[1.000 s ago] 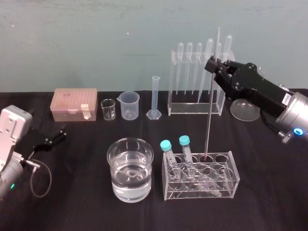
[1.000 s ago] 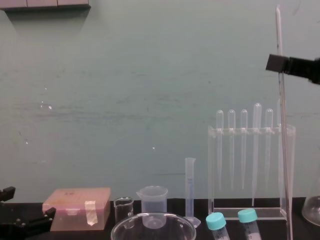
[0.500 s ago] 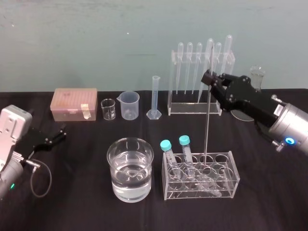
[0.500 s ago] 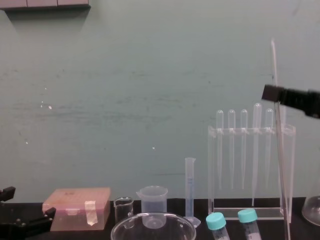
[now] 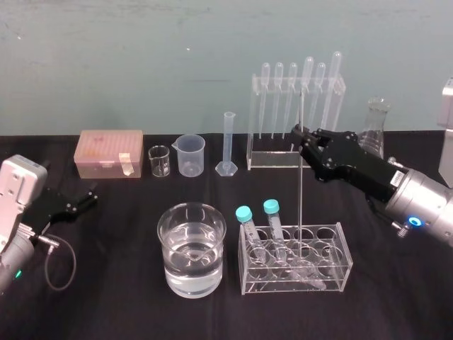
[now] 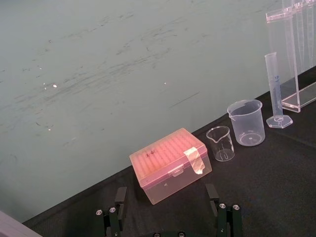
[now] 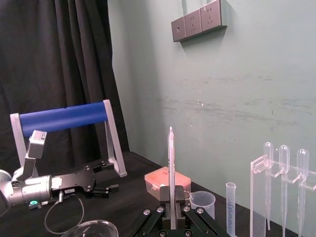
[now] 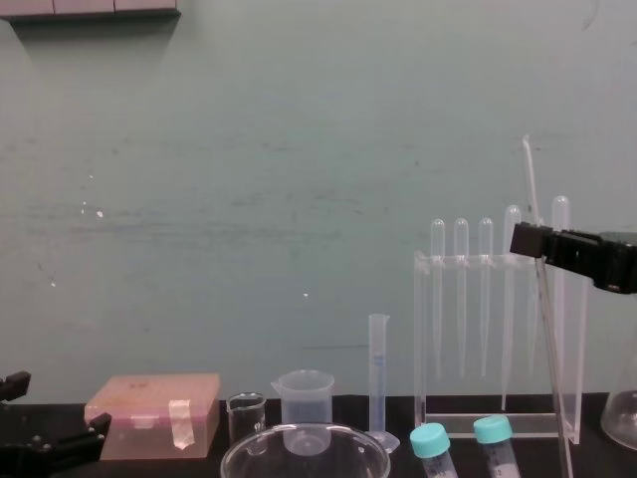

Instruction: Hold the thermometer with one hand and immerse one end into the beaker, then reinsert it into the test tube rack.

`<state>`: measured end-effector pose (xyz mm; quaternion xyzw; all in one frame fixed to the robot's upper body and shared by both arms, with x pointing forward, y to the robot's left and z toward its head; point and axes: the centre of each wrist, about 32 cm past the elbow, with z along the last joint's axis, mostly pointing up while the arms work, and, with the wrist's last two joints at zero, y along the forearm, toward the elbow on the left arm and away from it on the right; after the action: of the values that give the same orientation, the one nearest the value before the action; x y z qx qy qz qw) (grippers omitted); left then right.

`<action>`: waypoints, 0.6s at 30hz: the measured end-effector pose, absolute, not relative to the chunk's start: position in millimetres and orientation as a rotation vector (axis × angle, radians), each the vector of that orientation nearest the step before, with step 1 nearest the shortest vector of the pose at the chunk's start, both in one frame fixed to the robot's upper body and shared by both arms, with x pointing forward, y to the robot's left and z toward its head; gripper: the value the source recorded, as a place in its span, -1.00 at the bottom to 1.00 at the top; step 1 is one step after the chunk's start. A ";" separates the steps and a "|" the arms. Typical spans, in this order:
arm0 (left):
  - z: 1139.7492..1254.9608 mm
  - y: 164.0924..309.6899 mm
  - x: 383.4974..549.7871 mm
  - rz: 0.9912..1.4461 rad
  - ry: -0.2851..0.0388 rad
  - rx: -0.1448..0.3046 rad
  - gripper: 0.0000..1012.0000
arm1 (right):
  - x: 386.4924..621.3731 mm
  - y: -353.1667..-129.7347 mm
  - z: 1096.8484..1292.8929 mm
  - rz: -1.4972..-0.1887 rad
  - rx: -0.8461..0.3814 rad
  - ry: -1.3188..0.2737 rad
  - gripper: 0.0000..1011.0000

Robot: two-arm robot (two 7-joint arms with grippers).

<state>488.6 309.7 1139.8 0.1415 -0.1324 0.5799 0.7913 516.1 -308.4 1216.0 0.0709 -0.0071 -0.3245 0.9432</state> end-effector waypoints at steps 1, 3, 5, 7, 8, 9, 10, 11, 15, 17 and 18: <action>1139.8 309.7 488.6 1.248 -0.285 0.304 0.99 | 516.1 -308.3 1215.7 -0.662 0.144 -0.014 -0.89; 1139.8 309.7 488.6 1.248 -0.285 0.304 0.99 | 516.4 -308.0 1214.6 -0.664 0.141 -0.012 -0.89; 1139.8 309.7 488.6 1.248 -0.285 0.304 0.99 | 516.5 -307.8 1214.4 -0.665 0.140 -0.012 -0.89; 1139.8 309.6 488.6 1.248 -0.285 0.304 0.99 | 516.6 -307.8 1214.2 -0.666 0.139 -0.014 -0.89; 1139.8 309.6 488.6 1.248 -0.285 0.304 0.99 | 516.7 -307.8 1214.2 -0.666 0.139 -0.014 -0.89; 1139.8 309.7 488.6 1.248 -0.285 0.304 0.99 | 516.7 -307.8 1214.2 -0.666 0.139 -0.014 -0.89; 1139.8 309.7 488.6 1.248 -0.285 0.304 0.99 | 516.7 -307.8 1214.3 -0.666 0.139 -0.014 -0.89; 1139.8 309.7 488.6 1.248 -0.285 0.304 0.99 | 516.7 -307.8 1214.3 -0.666 0.139 -0.014 -0.89; 1139.8 309.7 488.6 1.248 -0.285 0.304 0.99 | 516.7 -307.8 1214.4 -0.666 0.139 -0.014 -0.89; 1139.8 309.7 488.6 1.248 -0.285 0.304 0.99 | 516.8 -307.9 1214.4 -0.666 0.139 -0.014 -0.88; 1139.8 309.7 488.6 1.248 -0.285 0.304 0.99 | 516.7 -307.9 1214.4 -0.666 0.139 -0.014 -0.86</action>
<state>488.6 309.7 1139.8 0.1415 -0.1325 0.5799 0.7913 516.7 -307.9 1214.4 0.0684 -0.0068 -0.3267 0.9426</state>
